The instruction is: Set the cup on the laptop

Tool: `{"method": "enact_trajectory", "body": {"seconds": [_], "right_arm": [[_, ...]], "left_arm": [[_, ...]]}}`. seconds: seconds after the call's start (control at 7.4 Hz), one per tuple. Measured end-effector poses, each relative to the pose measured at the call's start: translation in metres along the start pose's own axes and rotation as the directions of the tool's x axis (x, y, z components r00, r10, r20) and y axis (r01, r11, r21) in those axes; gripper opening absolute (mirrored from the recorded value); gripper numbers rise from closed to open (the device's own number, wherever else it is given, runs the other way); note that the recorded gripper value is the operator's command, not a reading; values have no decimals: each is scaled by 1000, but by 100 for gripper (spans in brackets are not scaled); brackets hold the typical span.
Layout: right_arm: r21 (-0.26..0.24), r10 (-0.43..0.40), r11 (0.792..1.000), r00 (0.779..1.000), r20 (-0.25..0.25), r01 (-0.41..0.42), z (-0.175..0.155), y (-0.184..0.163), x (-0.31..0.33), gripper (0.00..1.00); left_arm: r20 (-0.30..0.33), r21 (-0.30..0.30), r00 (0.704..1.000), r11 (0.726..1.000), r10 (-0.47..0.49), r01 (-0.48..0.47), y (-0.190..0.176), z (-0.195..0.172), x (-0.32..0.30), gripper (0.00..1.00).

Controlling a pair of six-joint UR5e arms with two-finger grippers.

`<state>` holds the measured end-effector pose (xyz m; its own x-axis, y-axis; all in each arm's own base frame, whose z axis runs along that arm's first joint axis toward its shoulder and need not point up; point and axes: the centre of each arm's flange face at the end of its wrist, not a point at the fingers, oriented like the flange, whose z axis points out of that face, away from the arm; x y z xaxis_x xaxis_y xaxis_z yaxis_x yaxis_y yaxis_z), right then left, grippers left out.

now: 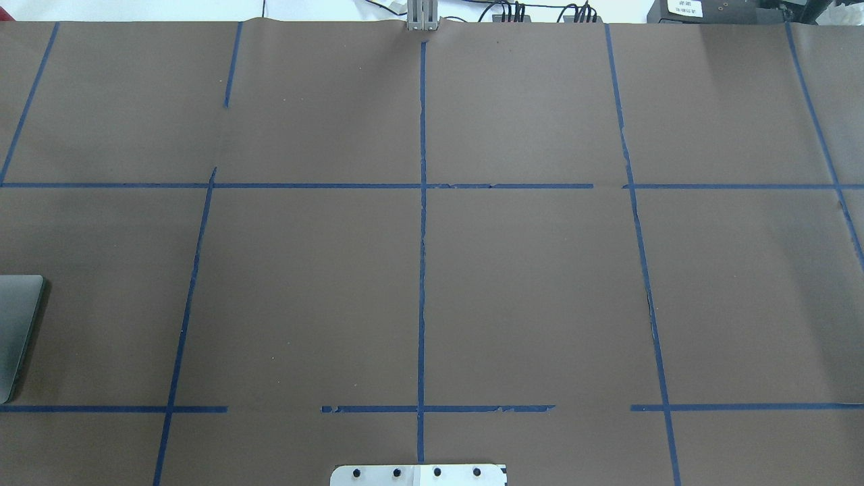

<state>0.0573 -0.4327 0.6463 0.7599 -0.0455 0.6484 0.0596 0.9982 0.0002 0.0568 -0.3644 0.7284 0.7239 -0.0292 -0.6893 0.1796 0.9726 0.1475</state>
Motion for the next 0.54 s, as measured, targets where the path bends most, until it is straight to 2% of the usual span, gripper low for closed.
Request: {"method": "enact_trajectory", "body": {"seconds": [0.54], "right_arm": [[1,-1,1000,1000,0,1,0,0,0,100]], "left_arm": [[-24,-35,1000,999,-4,3,5,5,4,15]]}}
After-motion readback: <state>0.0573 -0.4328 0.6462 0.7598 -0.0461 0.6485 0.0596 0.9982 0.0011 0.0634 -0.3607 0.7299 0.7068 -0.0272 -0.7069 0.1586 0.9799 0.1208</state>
